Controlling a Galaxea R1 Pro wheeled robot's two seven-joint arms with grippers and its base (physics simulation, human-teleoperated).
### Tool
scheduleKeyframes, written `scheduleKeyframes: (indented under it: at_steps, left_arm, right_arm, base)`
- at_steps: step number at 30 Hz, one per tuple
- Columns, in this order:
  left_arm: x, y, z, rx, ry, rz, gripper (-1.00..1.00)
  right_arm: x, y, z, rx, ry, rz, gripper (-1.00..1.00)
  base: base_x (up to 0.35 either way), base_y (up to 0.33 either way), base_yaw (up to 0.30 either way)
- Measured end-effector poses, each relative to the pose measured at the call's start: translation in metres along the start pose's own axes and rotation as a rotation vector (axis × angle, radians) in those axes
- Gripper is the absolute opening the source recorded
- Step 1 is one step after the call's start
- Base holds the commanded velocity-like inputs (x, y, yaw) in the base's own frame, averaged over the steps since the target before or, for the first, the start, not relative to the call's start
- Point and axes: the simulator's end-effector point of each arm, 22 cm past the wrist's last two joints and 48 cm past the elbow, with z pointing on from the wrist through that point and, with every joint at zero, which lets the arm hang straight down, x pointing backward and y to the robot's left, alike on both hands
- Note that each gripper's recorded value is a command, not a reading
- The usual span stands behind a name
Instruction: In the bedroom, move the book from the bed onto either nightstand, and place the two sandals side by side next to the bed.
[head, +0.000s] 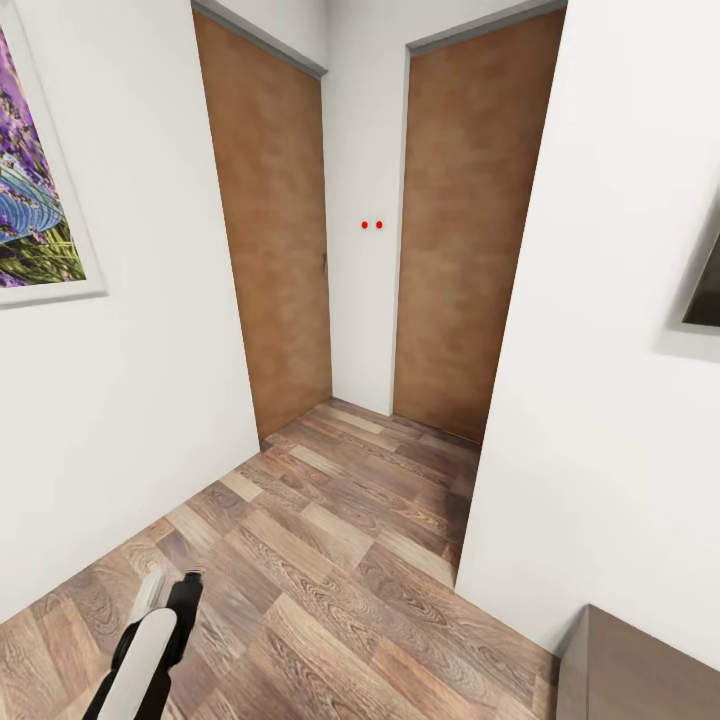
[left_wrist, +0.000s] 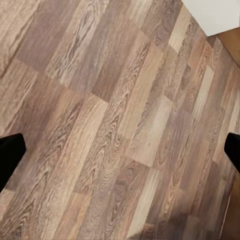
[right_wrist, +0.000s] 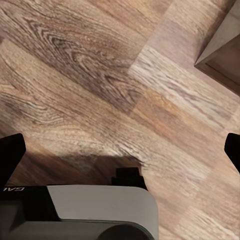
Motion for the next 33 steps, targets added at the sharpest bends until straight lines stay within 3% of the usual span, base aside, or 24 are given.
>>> scheduleKeyframes:
  at_steps: [4, 14, 22, 33]
  left_arm:
    - [-0.001, 0.004, -0.002, -0.026, -0.009, -0.014, 1.00]
    - [0.020, -0.017, -0.013, 0.021, 0.087, 0.017, 1.00]
    - [0.023, -0.021, -0.010, 0.053, 0.092, 0.018, 1.00]
    - [0.029, -0.010, 0.003, 0.055, 0.094, 0.019, 1.00]
  right_arm:
    - [0.000, 0.000, 0.000, 0.000, 0.000, 0.000, 1.00]
    - [0.000, 0.000, 0.000, 0.000, 0.000, 0.000, 1.00]
    - [0.006, 0.000, 0.012, 0.000, 0.000, 0.000, 1.00]
    - [0.015, -0.001, 0.029, 0.001, -0.001, 0.001, 1.00]
  base:
    - [0.000, 0.000, 0.000]
    - [0.000, 0.000, 0.000]
    - [0.000, 0.000, 0.000]
    - [0.000, 0.000, 0.000]
